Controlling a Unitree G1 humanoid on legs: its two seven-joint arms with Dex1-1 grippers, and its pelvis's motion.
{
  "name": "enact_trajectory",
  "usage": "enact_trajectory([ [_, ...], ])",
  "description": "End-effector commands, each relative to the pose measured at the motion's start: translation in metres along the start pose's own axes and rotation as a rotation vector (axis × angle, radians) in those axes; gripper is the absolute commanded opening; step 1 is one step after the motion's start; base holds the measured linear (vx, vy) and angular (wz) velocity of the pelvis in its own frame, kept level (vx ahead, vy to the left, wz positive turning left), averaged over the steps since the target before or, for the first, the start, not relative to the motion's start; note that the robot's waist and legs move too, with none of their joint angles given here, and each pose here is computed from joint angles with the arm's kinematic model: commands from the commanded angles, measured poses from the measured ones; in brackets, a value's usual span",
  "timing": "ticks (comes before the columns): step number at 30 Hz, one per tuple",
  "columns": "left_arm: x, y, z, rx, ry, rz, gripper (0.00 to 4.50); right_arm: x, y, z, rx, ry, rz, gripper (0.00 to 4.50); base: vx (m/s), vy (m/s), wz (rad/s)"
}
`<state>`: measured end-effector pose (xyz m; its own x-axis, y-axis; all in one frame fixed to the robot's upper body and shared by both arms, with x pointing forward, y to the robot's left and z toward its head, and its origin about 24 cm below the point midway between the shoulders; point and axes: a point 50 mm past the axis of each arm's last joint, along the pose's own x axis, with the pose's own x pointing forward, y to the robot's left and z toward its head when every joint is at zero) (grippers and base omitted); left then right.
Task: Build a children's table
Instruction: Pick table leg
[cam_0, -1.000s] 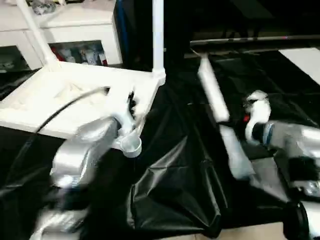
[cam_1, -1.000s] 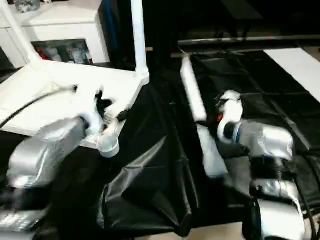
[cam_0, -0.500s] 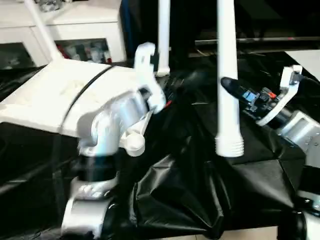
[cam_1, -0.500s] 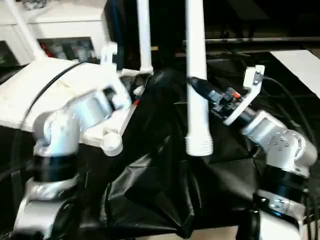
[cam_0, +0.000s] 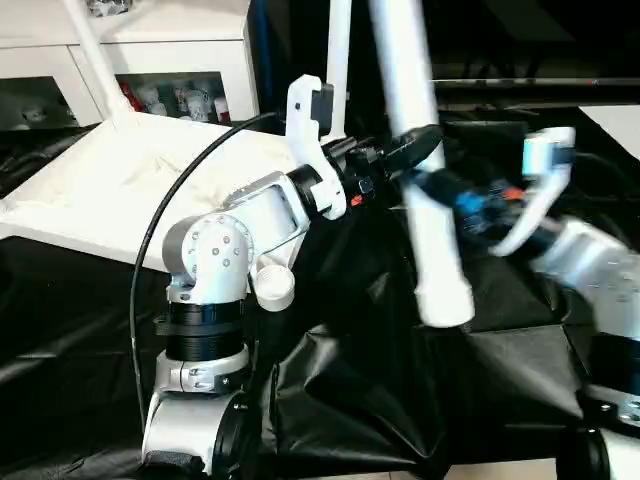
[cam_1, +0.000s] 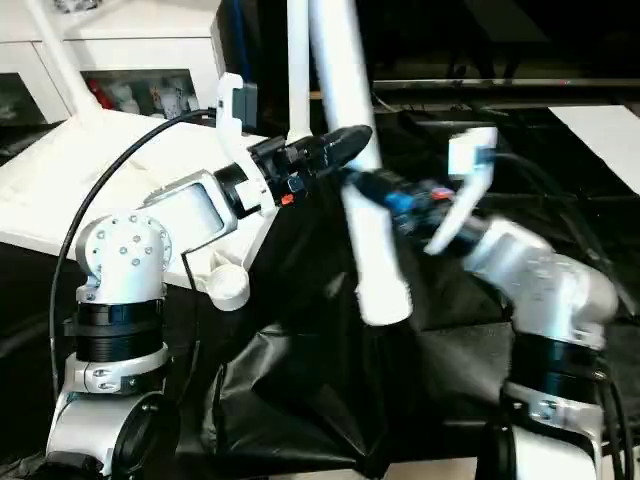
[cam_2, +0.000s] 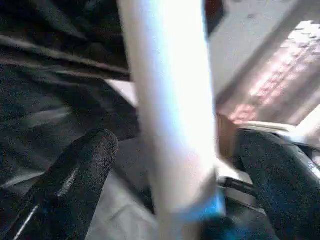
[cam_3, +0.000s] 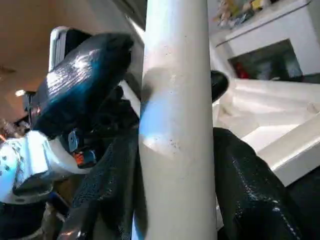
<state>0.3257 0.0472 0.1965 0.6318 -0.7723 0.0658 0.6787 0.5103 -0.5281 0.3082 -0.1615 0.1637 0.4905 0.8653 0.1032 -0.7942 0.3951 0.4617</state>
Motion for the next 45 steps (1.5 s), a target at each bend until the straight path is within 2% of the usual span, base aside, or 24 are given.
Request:
enact_trajectory([
  [1, 0.000, 0.009, -0.004, -0.003, 0.013, 0.083, 4.32, 0.009, 0.005, -0.003, -0.064, 0.038, -0.004, 1.77, 0.000, 0.000, 0.00],
  [3, -0.001, 0.017, -0.002, -0.027, 0.002, 0.147, 4.32, 0.021, -0.001, -0.014, -0.167, 0.135, -0.106, 1.77, 0.000, 0.000, 0.00],
  [4, -0.001, 0.017, -0.002, -0.027, 0.002, 0.147, 4.11, 0.021, -0.001, -0.014, -0.167, 0.135, -0.106, 1.77, 0.000, 0.000, 0.00],
  [5, -0.001, 0.020, -0.001, -0.043, -0.001, 0.160, 4.03, 0.025, -0.002, -0.016, -0.203, 0.156, -0.139, 1.77, 0.000, 0.000, 0.00],
  [19, -0.002, 0.021, 0.001, -0.105, -0.034, 0.177, 3.01, 0.036, 0.001, -0.016, -0.257, 0.141, -0.152, 1.77, 0.000, 0.000, 0.00],
  [21, -0.002, 0.021, 0.000, -0.114, -0.036, 0.170, 2.68, 0.037, 0.001, -0.018, -0.262, 0.142, -0.153, 1.77, 0.000, 0.000, 0.00],
  [23, -0.002, 0.019, 0.000, -0.125, -0.031, 0.149, 2.64, 0.038, 0.002, -0.018, -0.264, 0.141, -0.151, 1.77, 0.000, 0.000, 0.00],
  [25, -0.002, 0.019, -0.001, -0.125, -0.027, 0.145, 2.33, 0.039, 0.002, -0.018, -0.265, 0.138, -0.151, 1.77, 0.000, 0.000, 0.00],
  [29, -0.003, 0.018, -0.001, -0.126, -0.030, 0.144, 2.14, 0.039, 0.001, -0.017, -0.269, 0.136, -0.154, 1.77, 0.000, 0.000, 0.00],
  [30, -0.003, 0.018, 0.000, -0.127, -0.033, 0.142, 1.92, 0.040, 0.001, -0.017, -0.271, 0.134, -0.153, 1.77, 0.000, 0.000, 0.00],
  [33, -0.005, 0.019, 0.002, -0.102, -0.039, 0.143, 1.84, 0.042, 0.002, -0.016, -0.298, 0.128, -0.153, 1.77, 0.000, 0.000, 0.00],
  [35, -0.005, 0.019, 0.004, -0.087, -0.039, 0.144, 1.80, 0.043, 0.003, -0.016, -0.281, 0.116, -0.138, 2.47, 0.000, 0.000, 0.00],
  [37, -0.007, 0.019, 0.011, -0.038, -0.052, 0.121, 1.78, 0.044, 0.007, -0.016, -0.196, 0.107, -0.077, 2.48, 0.000, 0.000, 0.00],
  [41, -0.007, 0.016, 0.016, 0.004, -0.045, 0.074, 1.77, 0.040, 0.006, -0.015, -0.213, 0.141, -0.084, 2.93, 0.000, 0.000, 0.00],
  [43, -0.008, 0.013, 0.019, 0.034, -0.034, 0.030, 1.77, 0.036, 0.004, -0.014, -0.220, 0.158, -0.088, 2.94, 0.000, 0.000, 0.00],
  [45, -0.010, 0.009, 0.025, 0.075, -0.013, -0.045, 1.77, 0.028, 0.003, -0.011, -0.189, 0.184, -0.053, 2.94, 0.000, 0.000, 0.00],
])
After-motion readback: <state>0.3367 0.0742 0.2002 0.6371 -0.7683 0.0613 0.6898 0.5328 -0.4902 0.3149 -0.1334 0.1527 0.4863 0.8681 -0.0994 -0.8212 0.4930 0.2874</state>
